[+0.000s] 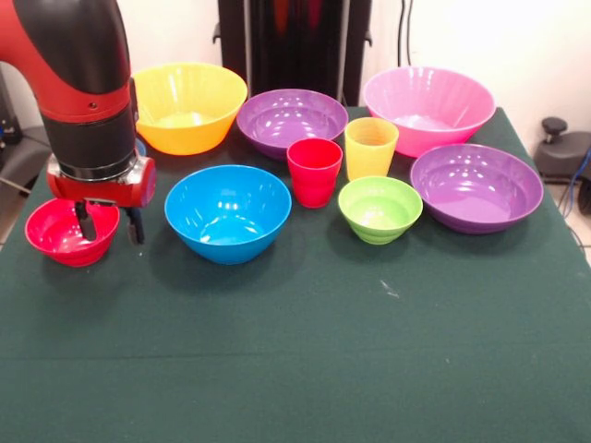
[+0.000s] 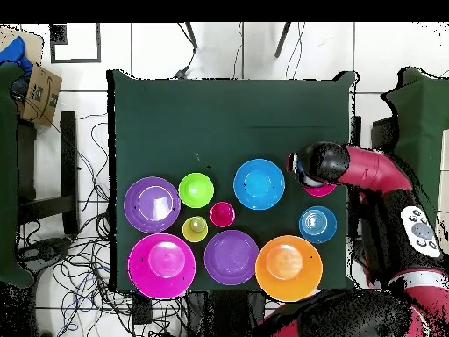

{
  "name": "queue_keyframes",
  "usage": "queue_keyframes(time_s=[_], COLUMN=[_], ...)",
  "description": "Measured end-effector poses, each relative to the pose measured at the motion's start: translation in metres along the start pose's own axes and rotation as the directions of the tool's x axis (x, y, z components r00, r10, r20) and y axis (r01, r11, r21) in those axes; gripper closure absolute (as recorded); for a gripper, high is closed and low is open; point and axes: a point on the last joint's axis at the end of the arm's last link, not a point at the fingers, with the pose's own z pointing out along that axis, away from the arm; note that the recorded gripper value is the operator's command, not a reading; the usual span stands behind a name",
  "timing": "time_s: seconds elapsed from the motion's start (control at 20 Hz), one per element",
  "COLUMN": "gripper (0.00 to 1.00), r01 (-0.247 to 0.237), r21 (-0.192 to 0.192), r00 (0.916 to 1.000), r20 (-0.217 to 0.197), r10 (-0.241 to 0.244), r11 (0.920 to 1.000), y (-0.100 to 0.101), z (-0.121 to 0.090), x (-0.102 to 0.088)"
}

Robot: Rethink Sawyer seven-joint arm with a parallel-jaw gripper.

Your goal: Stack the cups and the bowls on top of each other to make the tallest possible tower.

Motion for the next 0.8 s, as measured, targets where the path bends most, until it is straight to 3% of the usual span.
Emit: queue_keyframes(time_s=[0.45,0.5,0.8], gripper=[0.0,1.0,1.0], r01=[0.021,0.025,0.028], r21=[0.034,0.046,0.056], r00=[0.9997,0.9995,0.9992], r20=[-0.013,-0.022,-0.03], r10=[-0.02,-0.024,-0.026], r11=[0.9992,0.9986,0.998], y=[-0.007,-0.01,-0.012], z=[0.005,0.007,0.009], x=[0.008,0.012,0.015])
